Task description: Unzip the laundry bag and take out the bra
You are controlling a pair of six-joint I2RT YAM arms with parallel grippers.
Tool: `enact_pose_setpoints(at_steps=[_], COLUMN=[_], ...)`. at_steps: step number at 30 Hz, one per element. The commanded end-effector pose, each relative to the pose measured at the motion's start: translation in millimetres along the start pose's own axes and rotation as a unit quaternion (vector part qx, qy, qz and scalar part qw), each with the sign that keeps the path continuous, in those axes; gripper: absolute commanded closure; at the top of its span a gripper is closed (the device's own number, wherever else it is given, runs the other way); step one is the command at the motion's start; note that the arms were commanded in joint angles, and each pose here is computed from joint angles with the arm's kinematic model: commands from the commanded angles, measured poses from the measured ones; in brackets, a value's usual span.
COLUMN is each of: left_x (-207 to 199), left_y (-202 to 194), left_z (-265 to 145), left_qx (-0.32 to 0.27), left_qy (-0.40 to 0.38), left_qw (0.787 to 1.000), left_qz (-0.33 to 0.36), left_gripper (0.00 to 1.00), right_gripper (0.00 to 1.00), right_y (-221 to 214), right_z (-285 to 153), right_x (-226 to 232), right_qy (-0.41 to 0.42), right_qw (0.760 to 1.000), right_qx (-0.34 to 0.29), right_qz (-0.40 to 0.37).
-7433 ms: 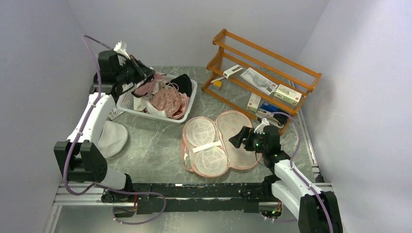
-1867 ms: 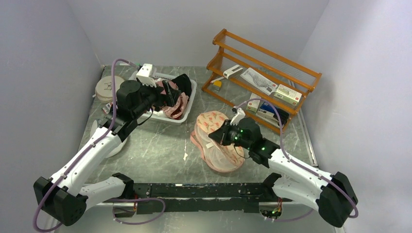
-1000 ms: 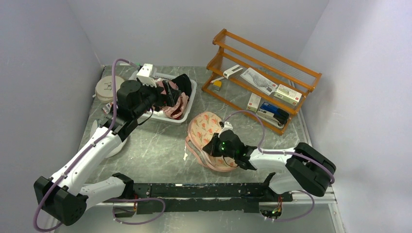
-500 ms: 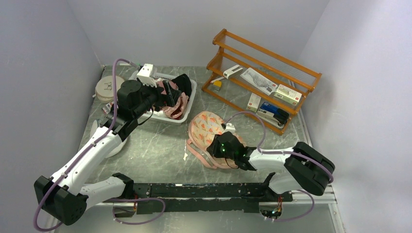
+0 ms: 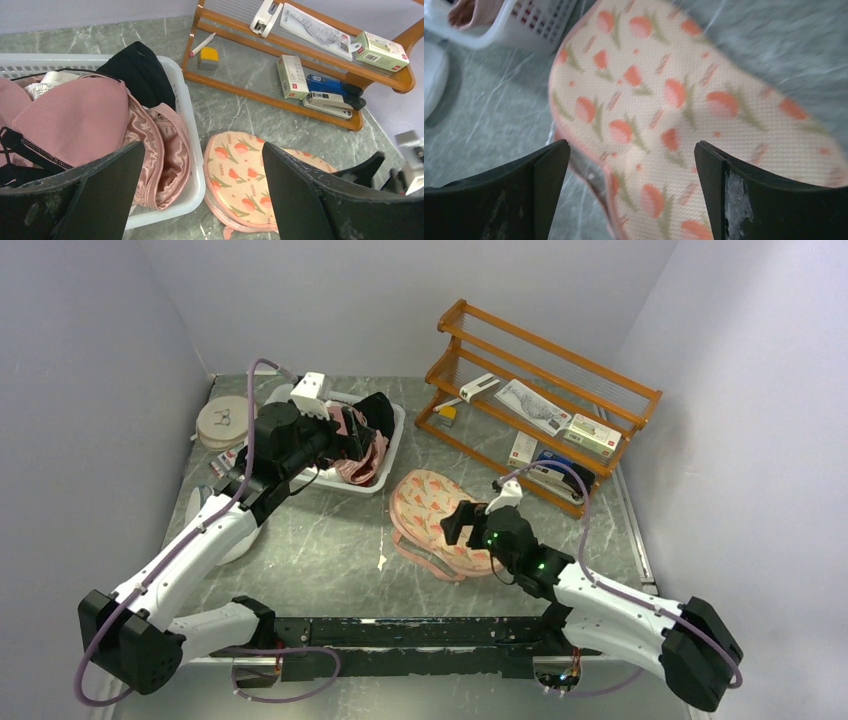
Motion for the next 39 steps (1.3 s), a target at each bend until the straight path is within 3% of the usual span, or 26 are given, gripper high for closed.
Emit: enact_pose_setpoints(at_steps=[1,7,10,15,22,30,34,39], left_x=[2.2,3.1,-3.9,-23.4,-60.7,-67.1,-60.5,-54.5], left_y=[0.4,-3.5,6.7,49.1,129.3,151.7,149.6,141.7], left_z=[5.6,6.5,-7.4,-49.0,-138.6,-211.5,-222.8,-215.4], left_qx=[-0.007,-0.005,-0.035,-0.089,-0.149,-0.236,-0.268,-0.253], left_qy=[-0.007,-0.004,-0.007,-0.014,-0.042,-0.050,-0.033,-0.013], left_qw=[1.000,0.999,0.997,0.995,0.987,0.970,0.963,0.967], left_qz=[0.017,0.050,0.064,0.050,0.034,0.010,0.001,-0.006], left_gripper=[0.01,0.01,0.01,0.01,0.01,0.01,0.01,0.01], right_gripper=[0.01,0.00,0.00,0.00,0.00,0.00,0.00,0.00], right_y=[23.4,80.5,120.3,191.0,270.3,295.7,291.8,280.8], right_z=[2.5,4.9,-13.7,-73.0,-183.1,-256.5,-274.9,-271.4], right_x=[-21.9,-57.2,-54.3,-36.2,-3.3,7.8,7.4,-2.5], right_qy=[-0.027,-0.039,-0.050,-0.079,-0.069,-0.088,-0.092,-0.121], right_qw=[0.999,0.999,0.996,0.984,0.950,0.931,0.925,0.924], right_qx=[-0.020,-0.031,-0.066,-0.147,-0.284,-0.339,-0.356,-0.354], right_qz=[-0.030,0.001,-0.021,-0.057,-0.112,-0.106,-0.099,-0.076])
Point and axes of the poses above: each gripper's point midway between its finger pads, its own z axis out along the fingers, its own x axis along the line the jaws close on, y = z × x, the point moved 8 cm from there along -z, back along the fingers, and after that the axes turned 6 degrees about -z, right-handed, at the moved point
